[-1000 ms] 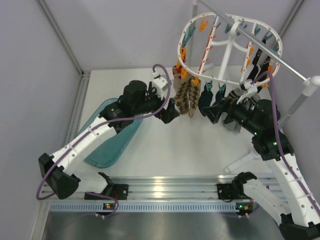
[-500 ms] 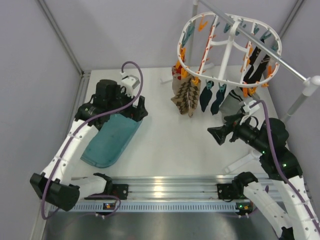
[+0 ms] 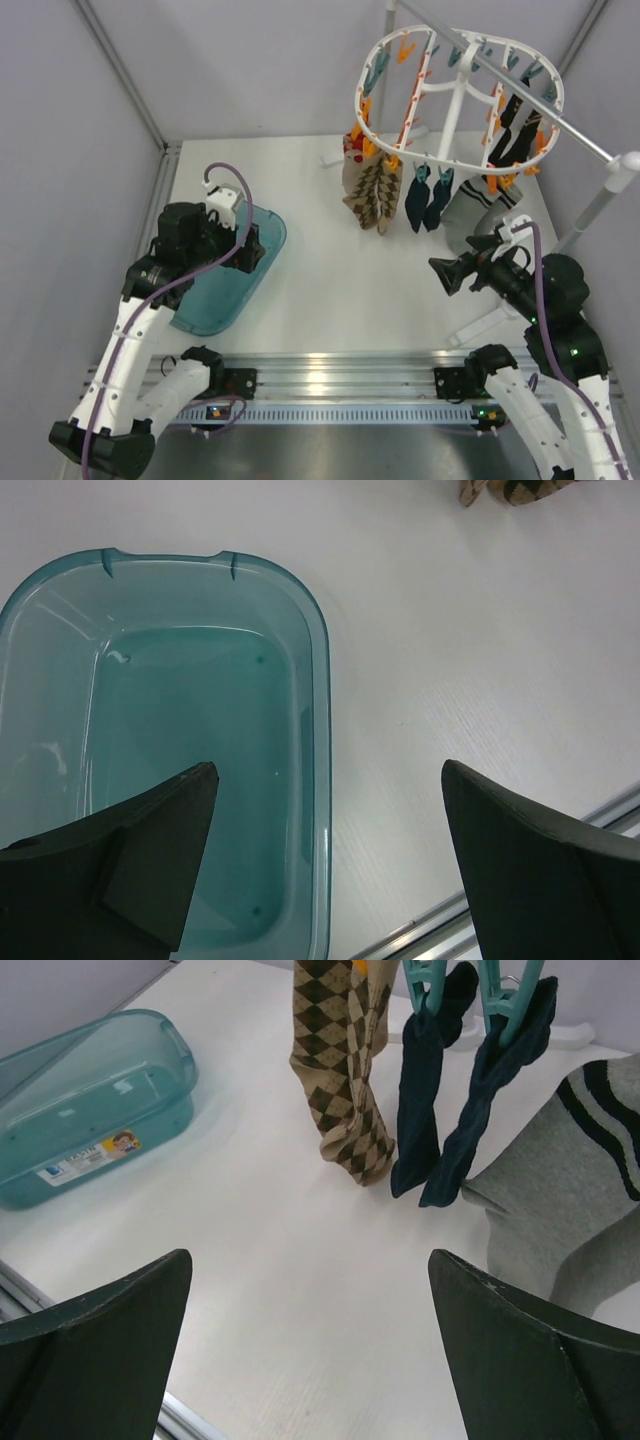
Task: Clip the socks to the hanger
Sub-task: Reset both arms
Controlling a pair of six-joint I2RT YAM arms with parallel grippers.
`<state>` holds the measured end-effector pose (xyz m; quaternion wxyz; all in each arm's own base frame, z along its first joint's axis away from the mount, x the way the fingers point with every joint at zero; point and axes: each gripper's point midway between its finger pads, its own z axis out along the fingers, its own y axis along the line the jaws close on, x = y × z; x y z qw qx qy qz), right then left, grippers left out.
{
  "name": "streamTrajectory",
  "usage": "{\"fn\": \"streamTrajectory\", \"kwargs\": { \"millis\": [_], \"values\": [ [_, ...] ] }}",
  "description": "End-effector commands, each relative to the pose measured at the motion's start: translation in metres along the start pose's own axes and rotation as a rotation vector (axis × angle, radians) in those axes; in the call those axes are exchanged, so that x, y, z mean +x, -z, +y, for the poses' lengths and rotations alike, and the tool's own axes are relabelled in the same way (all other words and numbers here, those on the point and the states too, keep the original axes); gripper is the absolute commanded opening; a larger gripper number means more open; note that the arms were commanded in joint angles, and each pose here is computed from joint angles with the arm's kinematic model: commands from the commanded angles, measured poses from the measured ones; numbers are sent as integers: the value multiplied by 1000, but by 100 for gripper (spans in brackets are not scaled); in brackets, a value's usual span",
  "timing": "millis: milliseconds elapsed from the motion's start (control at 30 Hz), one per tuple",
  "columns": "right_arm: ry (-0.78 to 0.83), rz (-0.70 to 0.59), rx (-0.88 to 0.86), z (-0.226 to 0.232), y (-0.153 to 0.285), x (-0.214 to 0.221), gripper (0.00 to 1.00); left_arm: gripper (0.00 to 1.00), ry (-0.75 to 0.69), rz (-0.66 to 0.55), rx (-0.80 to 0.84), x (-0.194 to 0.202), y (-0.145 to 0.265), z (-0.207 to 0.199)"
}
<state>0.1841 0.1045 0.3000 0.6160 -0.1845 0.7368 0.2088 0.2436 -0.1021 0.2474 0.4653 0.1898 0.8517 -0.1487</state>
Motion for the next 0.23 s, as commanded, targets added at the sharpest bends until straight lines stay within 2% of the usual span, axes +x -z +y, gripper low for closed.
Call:
{"fn": "streamTrajectory", "kwargs": {
  "millis": [0, 200],
  "values": [
    [-2, -23, 22, -4, 2, -4, 100, 98, 0, -44, -57, -9, 3, 10],
    [12, -49, 54, -9, 6, -17, 100, 98, 20, -101, -95, -30, 10, 15]
  ]
}}
